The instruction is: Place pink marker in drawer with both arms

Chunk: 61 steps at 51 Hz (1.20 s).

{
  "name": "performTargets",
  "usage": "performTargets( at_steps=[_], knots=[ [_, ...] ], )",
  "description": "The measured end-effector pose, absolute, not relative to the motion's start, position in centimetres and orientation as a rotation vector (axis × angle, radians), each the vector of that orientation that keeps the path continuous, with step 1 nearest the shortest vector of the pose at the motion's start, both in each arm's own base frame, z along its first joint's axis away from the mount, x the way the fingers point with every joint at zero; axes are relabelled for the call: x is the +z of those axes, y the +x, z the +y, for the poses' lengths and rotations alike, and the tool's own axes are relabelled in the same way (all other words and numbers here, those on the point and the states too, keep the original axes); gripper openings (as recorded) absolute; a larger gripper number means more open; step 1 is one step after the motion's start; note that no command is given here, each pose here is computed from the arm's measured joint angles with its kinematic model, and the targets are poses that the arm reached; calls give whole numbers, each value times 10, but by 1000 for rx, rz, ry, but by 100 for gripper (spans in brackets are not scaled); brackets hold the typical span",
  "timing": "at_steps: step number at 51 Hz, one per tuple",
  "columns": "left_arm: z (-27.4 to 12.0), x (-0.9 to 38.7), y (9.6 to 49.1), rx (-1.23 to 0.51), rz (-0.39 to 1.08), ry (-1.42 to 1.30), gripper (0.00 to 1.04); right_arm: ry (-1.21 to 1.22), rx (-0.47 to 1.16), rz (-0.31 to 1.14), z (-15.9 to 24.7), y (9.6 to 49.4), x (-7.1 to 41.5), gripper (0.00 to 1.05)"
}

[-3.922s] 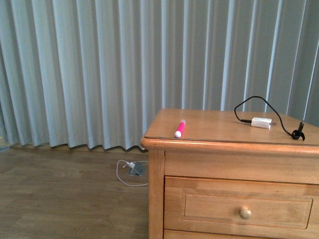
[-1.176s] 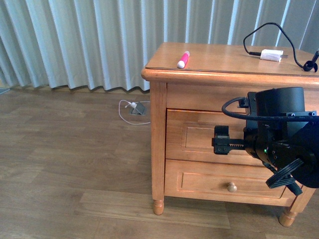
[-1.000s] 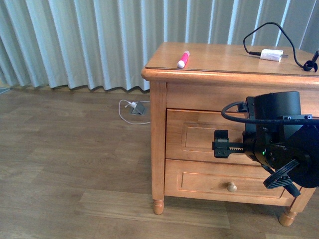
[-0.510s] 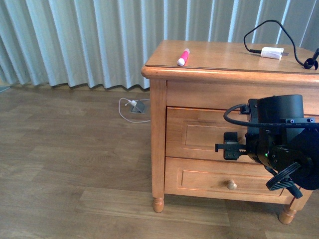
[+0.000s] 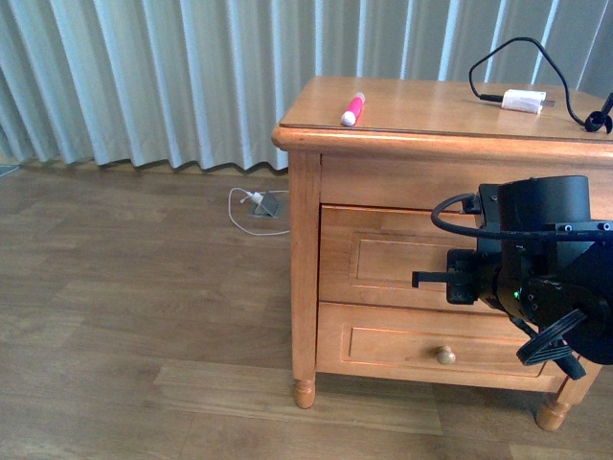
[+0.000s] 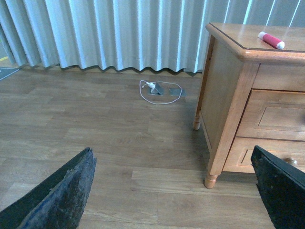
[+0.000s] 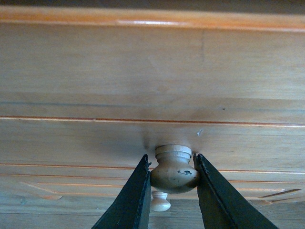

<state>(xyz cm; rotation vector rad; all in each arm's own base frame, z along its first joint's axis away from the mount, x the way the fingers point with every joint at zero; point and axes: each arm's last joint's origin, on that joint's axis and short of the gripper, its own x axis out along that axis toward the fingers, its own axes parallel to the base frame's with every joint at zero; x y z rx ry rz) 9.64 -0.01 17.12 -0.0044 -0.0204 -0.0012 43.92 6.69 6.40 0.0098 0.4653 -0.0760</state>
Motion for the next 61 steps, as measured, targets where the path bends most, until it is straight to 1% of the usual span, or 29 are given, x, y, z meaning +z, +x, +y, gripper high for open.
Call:
performTargets(
  at_steps=[9,19,24,26,37,46,49,51,52,56,57,61],
  knots=[
    [0,171,96,-1,-20,-4,99,40,-66,504,65,436,67,22],
    [0,171,96,-1,-20,-4,99,90,-54,558,63,411,70,22],
    [0,171,96,-1,-20,-4,99,97,-46,588,62,391,74,22],
    [0,171,96,-2,-20,-4,99,92,-39,609,62,376,75,22],
    [0,171,96,-1,-20,-4,99,83,14,656,59,318,78,22],
    [0,171,96,-1,-20,-4,99,78,40,677,56,286,78,21],
    [0,171,96,-1,-20,-4,99,75,46,684,55,279,78,27],
    [0,171,96,-1,-20,-4,99,82,43,682,54,274,80,35],
    [0,171,96,-1,-20,-4,99,83,42,681,54,274,80,36],
    [0,171,96,-1,-20,-4,99,102,25,660,51,267,89,50],
    [0,171,96,-1,-20,-4,99,105,24,658,50,266,91,52],
    [0,171,96,-1,-20,-4,99,122,22,642,47,258,103,64]
  ],
)
